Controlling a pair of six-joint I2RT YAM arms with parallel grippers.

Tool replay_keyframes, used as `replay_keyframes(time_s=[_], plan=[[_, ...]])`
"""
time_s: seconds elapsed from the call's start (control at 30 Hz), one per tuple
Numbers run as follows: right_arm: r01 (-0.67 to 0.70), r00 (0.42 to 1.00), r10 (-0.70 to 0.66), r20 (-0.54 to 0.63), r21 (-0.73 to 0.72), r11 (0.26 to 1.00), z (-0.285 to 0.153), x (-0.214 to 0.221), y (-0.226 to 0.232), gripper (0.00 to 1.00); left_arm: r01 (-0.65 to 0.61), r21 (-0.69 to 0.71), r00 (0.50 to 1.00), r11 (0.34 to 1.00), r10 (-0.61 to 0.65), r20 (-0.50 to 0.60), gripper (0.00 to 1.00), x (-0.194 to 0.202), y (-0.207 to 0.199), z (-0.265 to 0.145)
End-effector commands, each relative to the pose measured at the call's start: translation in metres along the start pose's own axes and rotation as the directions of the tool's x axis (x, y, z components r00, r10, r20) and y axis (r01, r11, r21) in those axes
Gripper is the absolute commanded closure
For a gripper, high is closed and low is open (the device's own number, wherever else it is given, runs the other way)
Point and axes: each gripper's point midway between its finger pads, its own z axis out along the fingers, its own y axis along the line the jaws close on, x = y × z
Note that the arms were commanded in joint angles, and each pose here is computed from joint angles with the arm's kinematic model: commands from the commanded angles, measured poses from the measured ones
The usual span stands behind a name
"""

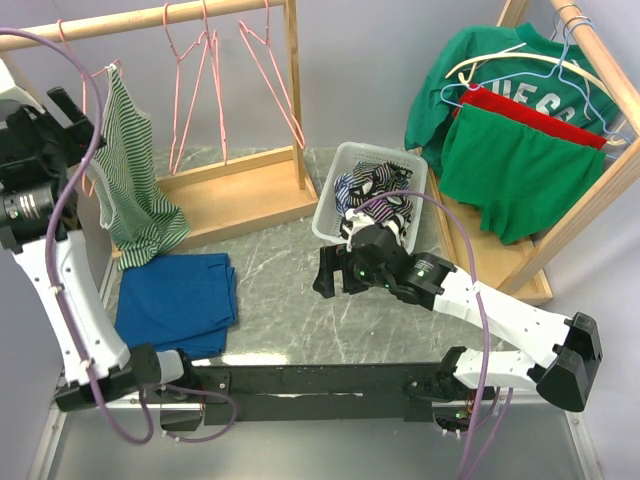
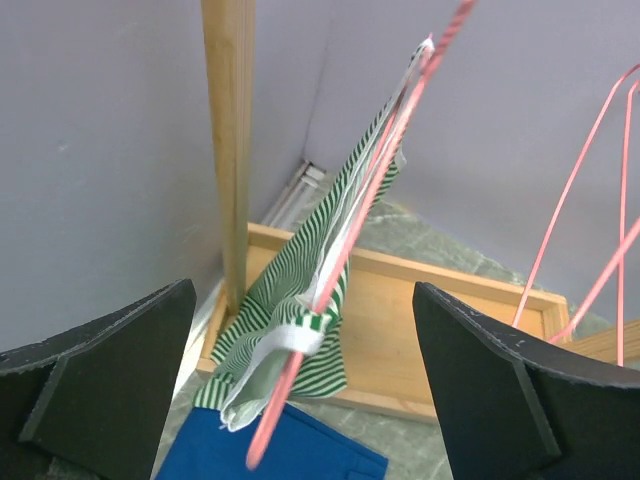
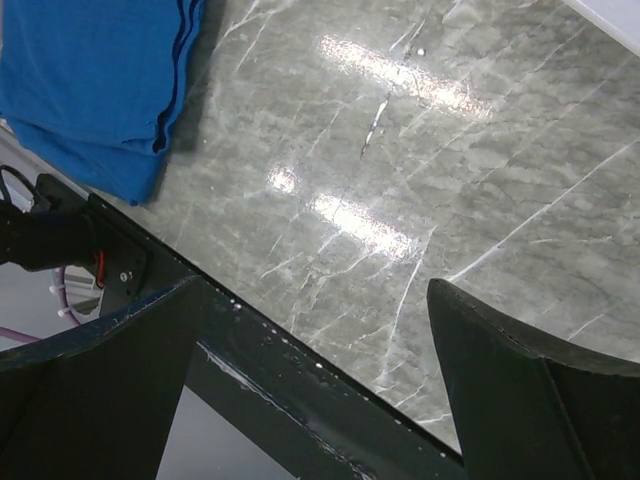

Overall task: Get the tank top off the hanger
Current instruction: Pick up the hanger from the clothesline.

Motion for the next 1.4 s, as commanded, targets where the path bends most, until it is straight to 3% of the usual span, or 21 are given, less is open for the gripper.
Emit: replay_keyframes(time_s=[0.0, 0.2, 0.43, 0.67, 0.73, 0.8, 0.87, 0.97, 1.0, 1.1, 1.2, 1.37], plan=[[0.033, 0.998, -0.033, 0.045, -0.018, 0.999, -0.013, -0.008, 0.004, 0.0, 0.056, 0.153, 0.998, 0.987, -0.054, -0.015, 0.04, -0.007, -0.016, 0.002], [0.02, 0.999, -0.019, 0.03, -0.021, 1.0, -0.003, 0.001, 0.0, 0.0, 0.047, 0.232, 0.997, 0.972, -0.031, -0.073, 0.01, 0.013, -0.027, 0.016], [0.044, 0.999, -0.044, -0.016, 0.007, 0.999, 0.007, 0.008, -0.005, 0.0, 0.04, 0.156, 0.992, 0.987, -0.021, -0.121, 0.21, 0.032, -0.013, 0.035], [0.07, 0.997, -0.07, -0.031, 0.017, 0.997, 0.011, 0.004, -0.003, 0.0, 0.035, 0.124, 0.988, 0.992, -0.016, -0.156, 0.27, 0.05, -0.005, 0.047], [0.07, 0.997, -0.069, -0.034, 0.018, 0.997, 0.011, 0.005, -0.003, 0.0, 0.036, 0.116, 0.987, 0.993, -0.017, -0.161, 0.33, 0.054, -0.003, 0.049], [0.068, 0.997, -0.068, -0.029, 0.015, 0.998, 0.012, 0.006, -0.004, 0.0, 0.036, 0.112, 0.987, 0.993, -0.017, -0.159, 0.46, 0.054, -0.002, 0.05], [0.066, 0.997, -0.066, -0.037, -0.004, 0.998, 0.013, 0.009, -0.002, 0.0, 0.037, 0.113, 0.988, 0.993, -0.019, -0.156, 0.5, 0.053, -0.003, 0.049], [0.08, 0.995, -0.079, -0.061, 0.012, 0.997, 0.016, 0.011, -0.005, 0.0, 0.04, 0.119, 0.988, 0.992, -0.022, -0.155, 0.64, 0.053, -0.004, 0.05], [0.086, 0.994, -0.084, -0.071, 0.022, 0.996, 0.015, 0.013, -0.006, 0.0, 0.043, 0.117, 0.987, 0.992, -0.025, -0.156, 0.74, 0.054, -0.004, 0.051], [0.1, 0.992, -0.097, -0.075, 0.036, 0.994, 0.013, 0.01, -0.008, 0.0, 0.039, 0.128, 0.986, 0.991, -0.017, -0.169, 0.9, 0.058, -0.005, 0.052], [0.101, 0.993, -0.098, -0.058, 0.052, 0.993, 0.008, 0.005, -0.01, 0.0, 0.041, 0.137, 0.987, 0.99, -0.019, -0.16, 0.99, 0.055, -0.006, 0.05], [0.077, 0.996, -0.075, -0.044, 0.043, 0.996, 0.004, 0.006, -0.008, 0.0, 0.051, 0.209, 0.99, 0.977, -0.022, -0.141, 0.99, 0.044, -0.021, 0.046]])
